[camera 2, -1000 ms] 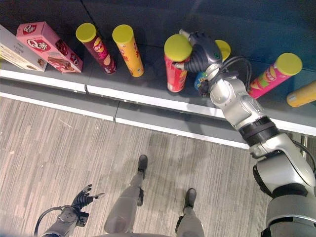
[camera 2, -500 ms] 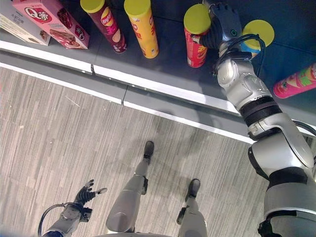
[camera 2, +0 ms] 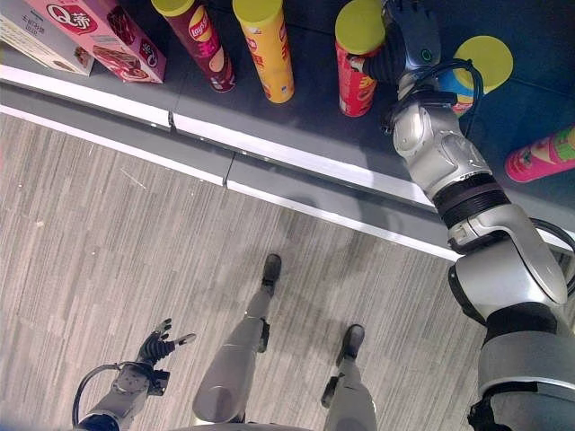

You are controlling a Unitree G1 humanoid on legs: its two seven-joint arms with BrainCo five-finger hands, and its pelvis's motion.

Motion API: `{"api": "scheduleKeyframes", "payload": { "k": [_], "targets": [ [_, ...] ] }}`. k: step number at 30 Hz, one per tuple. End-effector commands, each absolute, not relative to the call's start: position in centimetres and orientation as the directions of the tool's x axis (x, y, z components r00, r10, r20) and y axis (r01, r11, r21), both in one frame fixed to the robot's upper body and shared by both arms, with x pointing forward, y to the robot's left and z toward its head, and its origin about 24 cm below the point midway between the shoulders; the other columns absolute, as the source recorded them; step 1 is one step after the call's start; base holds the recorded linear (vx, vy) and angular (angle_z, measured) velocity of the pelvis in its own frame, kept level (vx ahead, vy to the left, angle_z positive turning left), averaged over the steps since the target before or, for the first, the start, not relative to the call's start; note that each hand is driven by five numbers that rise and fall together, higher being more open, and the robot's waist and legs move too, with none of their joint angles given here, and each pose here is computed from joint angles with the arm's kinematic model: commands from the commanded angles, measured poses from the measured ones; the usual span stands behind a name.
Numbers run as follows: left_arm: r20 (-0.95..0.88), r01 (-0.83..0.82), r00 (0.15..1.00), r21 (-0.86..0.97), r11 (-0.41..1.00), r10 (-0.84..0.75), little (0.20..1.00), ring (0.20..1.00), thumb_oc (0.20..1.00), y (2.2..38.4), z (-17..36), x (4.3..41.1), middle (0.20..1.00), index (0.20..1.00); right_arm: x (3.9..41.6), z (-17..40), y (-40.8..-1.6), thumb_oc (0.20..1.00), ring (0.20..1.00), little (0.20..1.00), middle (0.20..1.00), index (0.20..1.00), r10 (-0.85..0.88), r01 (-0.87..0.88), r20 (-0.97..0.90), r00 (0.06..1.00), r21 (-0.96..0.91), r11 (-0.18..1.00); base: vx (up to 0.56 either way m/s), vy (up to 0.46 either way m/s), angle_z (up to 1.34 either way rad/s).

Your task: Put the goods on the table back onto the shelves and tidy them up.

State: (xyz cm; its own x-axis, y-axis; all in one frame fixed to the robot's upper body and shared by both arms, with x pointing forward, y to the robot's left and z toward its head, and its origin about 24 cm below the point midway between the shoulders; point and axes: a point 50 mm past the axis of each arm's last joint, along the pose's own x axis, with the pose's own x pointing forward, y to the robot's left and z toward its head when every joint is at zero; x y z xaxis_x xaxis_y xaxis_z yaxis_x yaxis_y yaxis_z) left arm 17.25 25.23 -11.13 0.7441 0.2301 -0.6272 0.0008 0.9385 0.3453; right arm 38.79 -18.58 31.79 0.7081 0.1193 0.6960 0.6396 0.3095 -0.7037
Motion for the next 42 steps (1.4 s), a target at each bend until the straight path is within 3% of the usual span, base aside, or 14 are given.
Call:
{"api": "scheduleKeyframes", "payload": {
  "k": [1, 16, 32, 42],
  "targets": [
    [-0.578, -0.011, 0.779, 0.375, 0.927, 0.243, 1.000, 1.000, 1.000, 25.6, -9.9, 19.5, 1.000, 1.000, 37.3, 35.1, -18.1, 0.200, 0.200, 0.200, 0.200, 0.200, 0.125, 0.719, 0.803, 0.583, -0.582, 0.379, 0.00, 0.000, 0.00],
    [-0.578, -0.003, 0.780, 0.380, 0.925, 0.240, 1.000, 1.000, 1.000, 25.4, -9.8, 19.9, 1.000, 1.000, 37.3, 32.3, -16.1, 0.200, 0.200, 0.200, 0.200, 0.200, 0.182, 0.575, 0.745, 0.642, -0.625, 0.528, 0.00, 0.000, 0.00],
    [-0.565, -0.012, 0.788, 0.386, 0.923, 0.246, 1.000, 1.000, 1.000, 25.7, -9.6, 20.0, 1.000, 1.000, 38.1, 33.6, -17.3, 0.200, 0.200, 0.200, 0.200, 0.200, 0.144, 0.655, 0.750, 0.645, -0.640, 0.402, 0.00, 0.000, 0.00],
    [-0.556, -0.012, 0.796, 0.381, 0.924, 0.240, 1.000, 1.000, 1.000, 25.5, -9.4, 20.3, 1.000, 1.000, 38.2, 33.4, -16.9, 0.200, 0.200, 0.200, 0.200, 0.200, 0.165, 0.644, 0.740, 0.652, -0.655, 0.395, 0.00, 0.000, 0.00]
  ]
}}
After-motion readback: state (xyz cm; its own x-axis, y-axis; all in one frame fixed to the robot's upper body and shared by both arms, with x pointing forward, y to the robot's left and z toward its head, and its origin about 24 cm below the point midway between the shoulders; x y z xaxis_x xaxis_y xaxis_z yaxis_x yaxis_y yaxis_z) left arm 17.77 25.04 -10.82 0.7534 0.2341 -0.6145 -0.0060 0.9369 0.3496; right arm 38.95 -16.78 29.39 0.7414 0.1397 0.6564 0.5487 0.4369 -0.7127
